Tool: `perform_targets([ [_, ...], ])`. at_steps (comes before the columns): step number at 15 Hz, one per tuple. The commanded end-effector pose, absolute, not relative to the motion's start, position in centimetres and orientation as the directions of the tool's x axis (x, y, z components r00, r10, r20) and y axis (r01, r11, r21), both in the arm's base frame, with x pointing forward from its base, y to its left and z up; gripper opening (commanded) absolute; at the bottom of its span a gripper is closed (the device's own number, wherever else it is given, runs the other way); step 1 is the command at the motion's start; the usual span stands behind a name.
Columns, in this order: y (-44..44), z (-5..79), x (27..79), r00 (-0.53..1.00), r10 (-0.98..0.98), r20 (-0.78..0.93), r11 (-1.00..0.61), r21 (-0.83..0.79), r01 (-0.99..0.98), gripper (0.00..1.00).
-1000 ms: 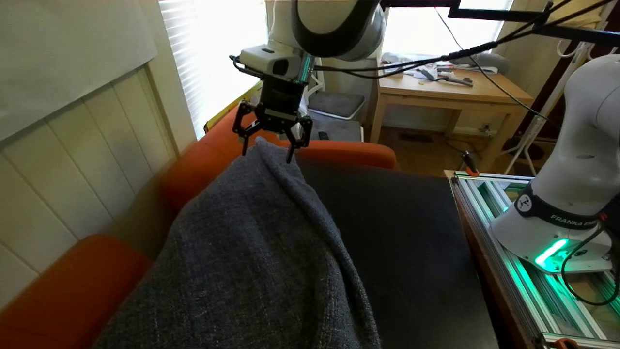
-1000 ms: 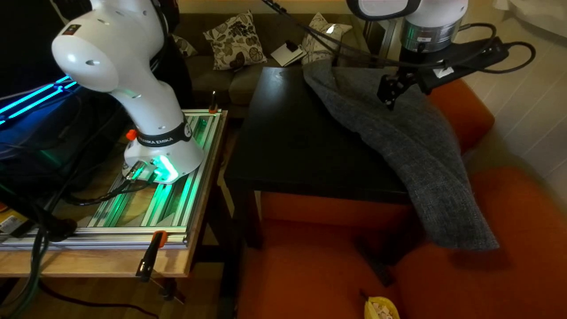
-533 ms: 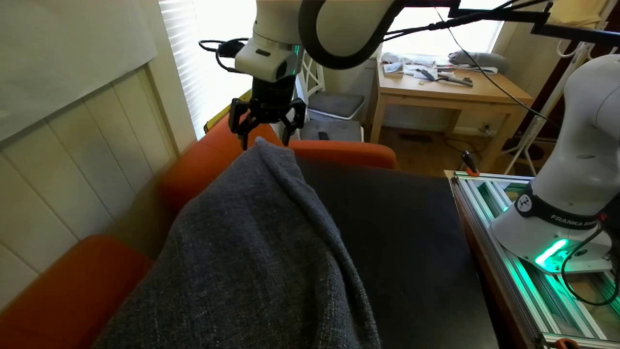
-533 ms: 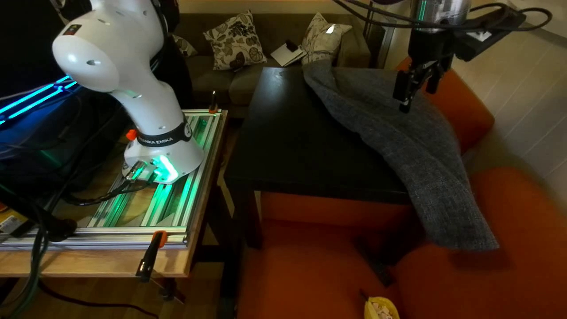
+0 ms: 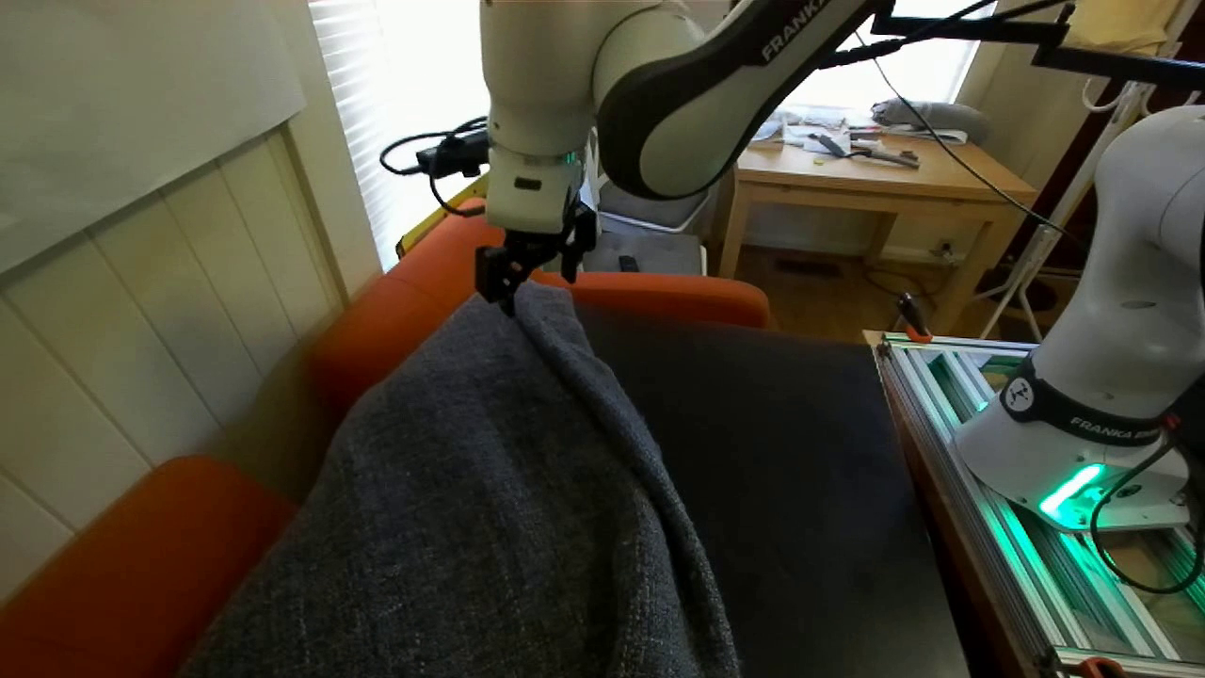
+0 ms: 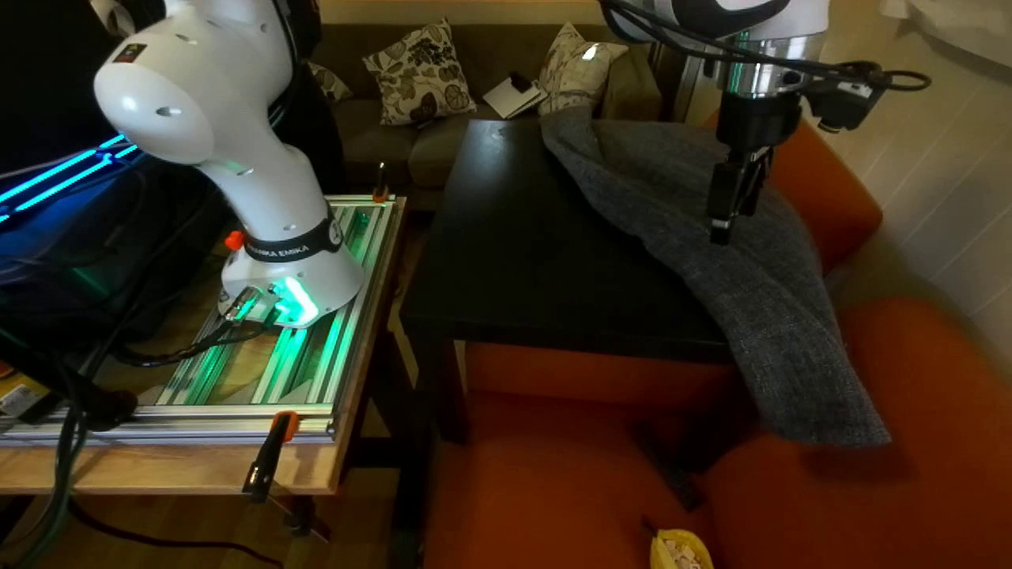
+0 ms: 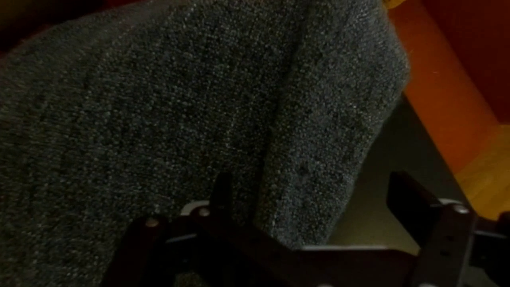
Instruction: Spread out the blanket on the table
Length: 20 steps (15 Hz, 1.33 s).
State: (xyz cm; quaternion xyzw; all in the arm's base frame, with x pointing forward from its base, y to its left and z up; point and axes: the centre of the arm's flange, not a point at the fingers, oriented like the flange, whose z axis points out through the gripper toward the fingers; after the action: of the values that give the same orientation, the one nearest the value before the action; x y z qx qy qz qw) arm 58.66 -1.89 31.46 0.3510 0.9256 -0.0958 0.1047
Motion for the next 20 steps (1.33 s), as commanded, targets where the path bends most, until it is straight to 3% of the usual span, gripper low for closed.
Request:
perform_targets([
  [1, -1.8, 29.6, 59.7, -0.743, 0.608, -0.278, 0.732, -0.164, 0.661, 1.0],
  [2, -2.0, 29.3, 59.7, -0.744, 0.609, -0.276, 0.731, -0.169, 0.661, 1.0],
  [3, -2.0, 29.1, 59.8, -0.743, 0.61, -0.275, 0.728, -0.174, 0.663, 0.84],
  [4, -1.9, 28.9, 59.8, -0.743, 0.61, -0.275, 0.727, -0.178, 0.663, 0.74],
  [14, -2.1, 28.2, 59.6, -0.7, 0.671, -0.243, 0.668, -0.211, 0.714, 0.03],
  [20, -5.2, 26.1, 57.1, -0.589, 0.789, -0.175, 0.563, -0.178, 0.807, 0.01],
])
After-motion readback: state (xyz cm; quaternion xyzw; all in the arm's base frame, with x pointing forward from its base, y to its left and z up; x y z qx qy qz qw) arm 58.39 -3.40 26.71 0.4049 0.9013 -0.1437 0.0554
